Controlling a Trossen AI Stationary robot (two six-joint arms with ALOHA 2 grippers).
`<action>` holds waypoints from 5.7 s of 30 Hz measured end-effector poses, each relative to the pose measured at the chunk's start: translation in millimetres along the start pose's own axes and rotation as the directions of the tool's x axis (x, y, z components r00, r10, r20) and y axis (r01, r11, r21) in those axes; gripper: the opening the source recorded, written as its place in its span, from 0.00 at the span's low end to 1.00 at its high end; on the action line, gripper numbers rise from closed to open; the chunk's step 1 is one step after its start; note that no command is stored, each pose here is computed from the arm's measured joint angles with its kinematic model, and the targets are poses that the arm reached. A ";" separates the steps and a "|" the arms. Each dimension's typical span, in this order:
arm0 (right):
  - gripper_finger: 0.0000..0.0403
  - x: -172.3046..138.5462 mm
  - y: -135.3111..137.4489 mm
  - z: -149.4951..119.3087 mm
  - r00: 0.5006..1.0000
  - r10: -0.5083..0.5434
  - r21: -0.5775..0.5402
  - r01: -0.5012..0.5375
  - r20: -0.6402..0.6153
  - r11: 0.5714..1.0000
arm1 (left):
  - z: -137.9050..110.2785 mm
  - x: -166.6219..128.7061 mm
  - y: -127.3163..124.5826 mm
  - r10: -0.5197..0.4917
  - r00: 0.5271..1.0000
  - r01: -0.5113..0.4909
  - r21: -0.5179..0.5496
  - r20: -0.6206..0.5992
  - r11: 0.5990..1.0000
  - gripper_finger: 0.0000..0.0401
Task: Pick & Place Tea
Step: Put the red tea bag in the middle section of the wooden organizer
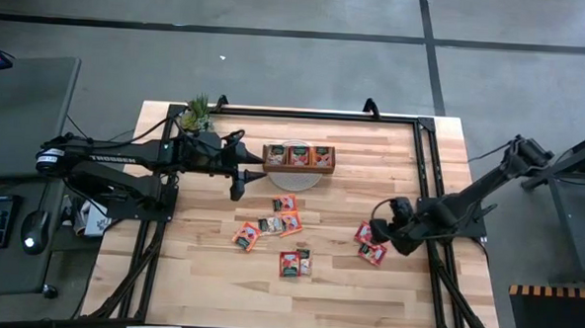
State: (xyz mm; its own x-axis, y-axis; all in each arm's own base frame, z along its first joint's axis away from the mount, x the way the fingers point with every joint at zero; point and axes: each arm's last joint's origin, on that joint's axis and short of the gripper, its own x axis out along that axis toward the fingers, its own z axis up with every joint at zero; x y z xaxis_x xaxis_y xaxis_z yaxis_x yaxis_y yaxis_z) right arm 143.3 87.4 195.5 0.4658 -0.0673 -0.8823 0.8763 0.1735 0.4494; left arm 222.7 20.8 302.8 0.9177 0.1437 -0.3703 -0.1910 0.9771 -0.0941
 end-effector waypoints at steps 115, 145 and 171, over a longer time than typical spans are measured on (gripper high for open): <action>0.02 79.1 -14.2 8.1 0.997 -0.055 0.123 0.061 -0.051 0.990 | -3.1 -0.3 -2.8 -0.106 0.993 0.107 0.024 -0.042 0.994 0.45; 0.00 -8.1 71.4 26.2 0.989 -0.091 -0.209 0.114 0.119 0.971 | -2.6 -0.3 -2.9 -0.106 0.994 0.108 0.042 -0.037 0.993 0.45; 0.00 -46.9 123.7 152.7 0.986 0.153 -0.755 -0.055 0.061 0.653 | 2.1 -0.3 -3.4 -0.110 0.994 0.110 -0.012 0.011 0.994 0.45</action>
State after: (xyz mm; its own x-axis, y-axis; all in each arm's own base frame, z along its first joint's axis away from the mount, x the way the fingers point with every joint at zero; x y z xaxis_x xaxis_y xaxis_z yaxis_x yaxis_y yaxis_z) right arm 248.6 -38.1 313.9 0.6011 -0.0996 -0.7929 0.4542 0.8589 0.2364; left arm 223.8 17.8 305.2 0.9369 0.0374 -0.3476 -0.0933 0.9849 -0.1455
